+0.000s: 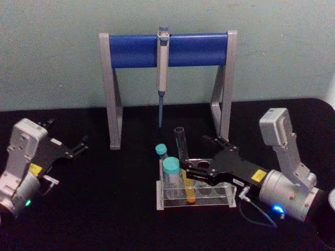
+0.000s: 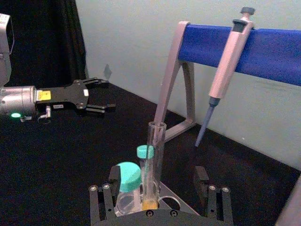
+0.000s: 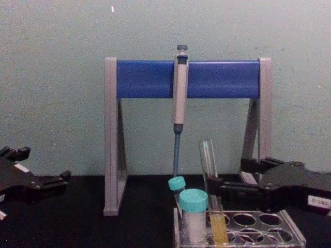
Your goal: Pick up the test tube from the test tube rack, shake it, then place it back into the test tube rack.
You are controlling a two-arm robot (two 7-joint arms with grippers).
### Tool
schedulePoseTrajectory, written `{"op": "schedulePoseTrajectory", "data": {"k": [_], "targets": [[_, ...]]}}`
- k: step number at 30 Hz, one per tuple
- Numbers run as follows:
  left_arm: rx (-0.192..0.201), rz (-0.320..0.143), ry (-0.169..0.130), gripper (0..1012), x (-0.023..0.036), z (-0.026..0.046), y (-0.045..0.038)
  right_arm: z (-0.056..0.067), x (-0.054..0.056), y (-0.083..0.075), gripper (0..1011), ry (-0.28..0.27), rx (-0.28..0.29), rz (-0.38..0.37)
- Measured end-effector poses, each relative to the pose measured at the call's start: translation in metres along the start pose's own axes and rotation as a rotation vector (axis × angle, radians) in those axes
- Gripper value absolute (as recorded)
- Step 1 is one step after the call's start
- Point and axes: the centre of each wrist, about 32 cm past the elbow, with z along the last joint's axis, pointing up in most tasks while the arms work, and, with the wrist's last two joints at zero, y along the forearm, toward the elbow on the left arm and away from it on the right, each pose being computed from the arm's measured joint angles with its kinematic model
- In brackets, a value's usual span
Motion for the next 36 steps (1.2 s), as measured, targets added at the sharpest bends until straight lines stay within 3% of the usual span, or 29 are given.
{"op": "schedulePoseTrajectory", "data": {"k": [15,36], "targets": [[0.0,0.0,0.0,1001,0.0,0.0,0.0,0.005,0.003,0.025,1000,0.02,-0.033,0.012],[0.0,0.0,0.0,1001,0.0,0.0,0.0,0.005,0.004,0.031,1000,0.027,-0.043,0.011]]}}
